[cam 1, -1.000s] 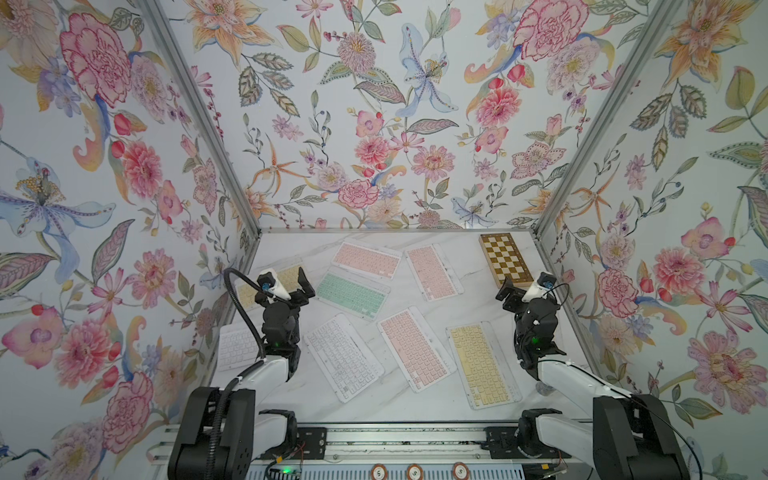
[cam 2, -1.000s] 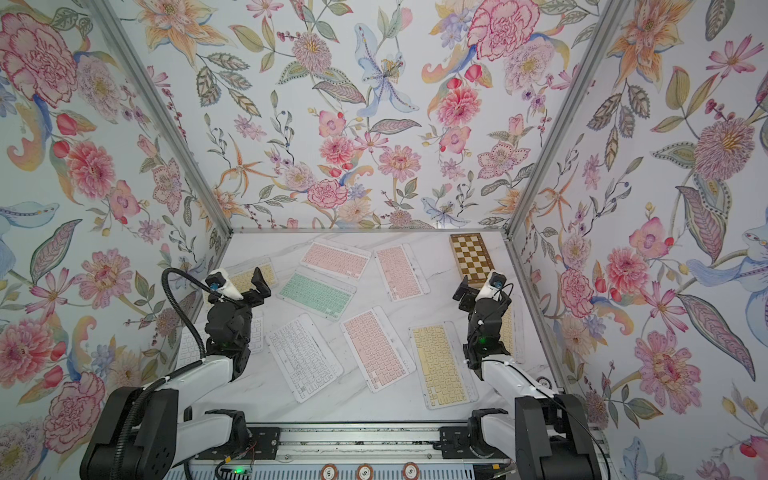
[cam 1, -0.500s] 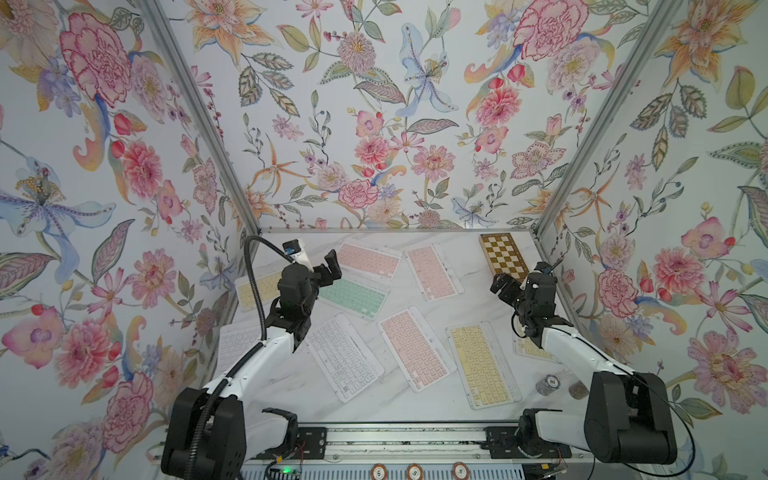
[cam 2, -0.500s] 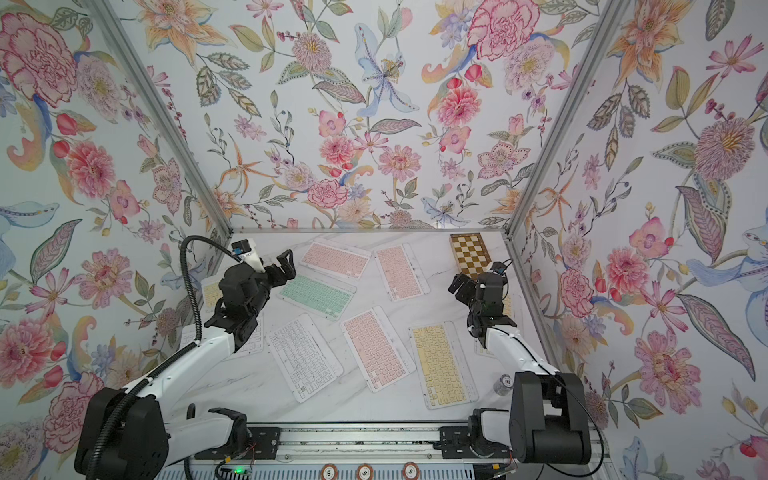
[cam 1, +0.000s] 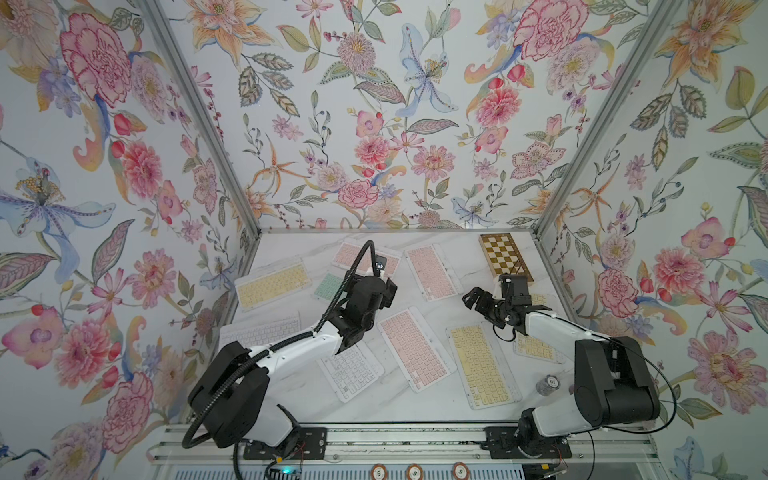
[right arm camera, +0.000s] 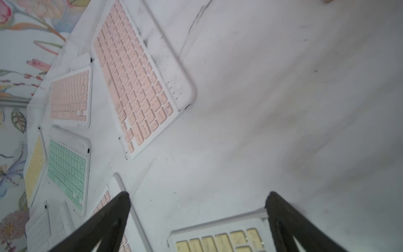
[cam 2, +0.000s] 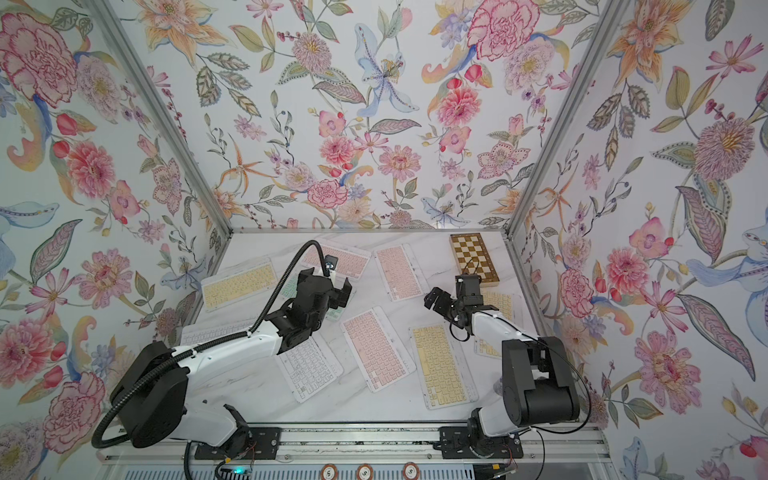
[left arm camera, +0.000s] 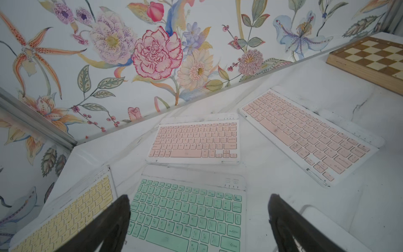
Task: Stack the numeric keypads
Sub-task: Adjust the numeric keypad at the center of the board.
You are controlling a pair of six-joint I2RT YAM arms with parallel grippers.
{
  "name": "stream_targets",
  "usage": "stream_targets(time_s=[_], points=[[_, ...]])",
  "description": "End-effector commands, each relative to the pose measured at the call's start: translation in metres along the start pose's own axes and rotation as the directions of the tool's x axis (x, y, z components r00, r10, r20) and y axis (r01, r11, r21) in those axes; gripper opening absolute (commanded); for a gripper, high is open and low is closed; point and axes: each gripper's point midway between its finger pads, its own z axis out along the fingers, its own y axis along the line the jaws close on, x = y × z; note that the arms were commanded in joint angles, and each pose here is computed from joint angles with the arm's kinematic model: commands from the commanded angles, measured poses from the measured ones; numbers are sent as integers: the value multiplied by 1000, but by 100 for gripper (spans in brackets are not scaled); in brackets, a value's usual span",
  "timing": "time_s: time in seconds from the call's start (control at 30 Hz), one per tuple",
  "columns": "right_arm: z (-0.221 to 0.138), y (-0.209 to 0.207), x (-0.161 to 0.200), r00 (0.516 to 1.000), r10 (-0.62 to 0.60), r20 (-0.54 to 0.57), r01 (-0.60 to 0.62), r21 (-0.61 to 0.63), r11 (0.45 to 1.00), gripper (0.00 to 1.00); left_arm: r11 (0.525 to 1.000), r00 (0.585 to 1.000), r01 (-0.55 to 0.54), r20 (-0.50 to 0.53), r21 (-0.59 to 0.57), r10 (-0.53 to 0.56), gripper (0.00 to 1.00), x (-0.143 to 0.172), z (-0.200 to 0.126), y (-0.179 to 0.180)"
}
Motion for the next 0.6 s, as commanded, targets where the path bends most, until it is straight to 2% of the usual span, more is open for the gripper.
stream_targets(time_s=[0.0, 0.23, 0.4, 0.57], points=[[-2, 7, 7, 997, -74, -1, 74, 89, 993, 99, 997, 998, -47, -42, -60, 45, 99, 0, 9, 5], [2, 28, 62, 990, -120, -77, 130, 142, 981, 99, 984, 989, 20, -148, 178, 6, 99, 25, 31, -53], [-9, 40, 90, 991, -101, -91, 113, 139, 984, 99, 922, 973, 150, -219, 356, -74, 99, 34, 38, -84], [-22, 43, 110, 993, -53, -105, 67, 141, 988, 99, 859, 943, 276, -293, 431, -156, 100, 44, 50, -90]])
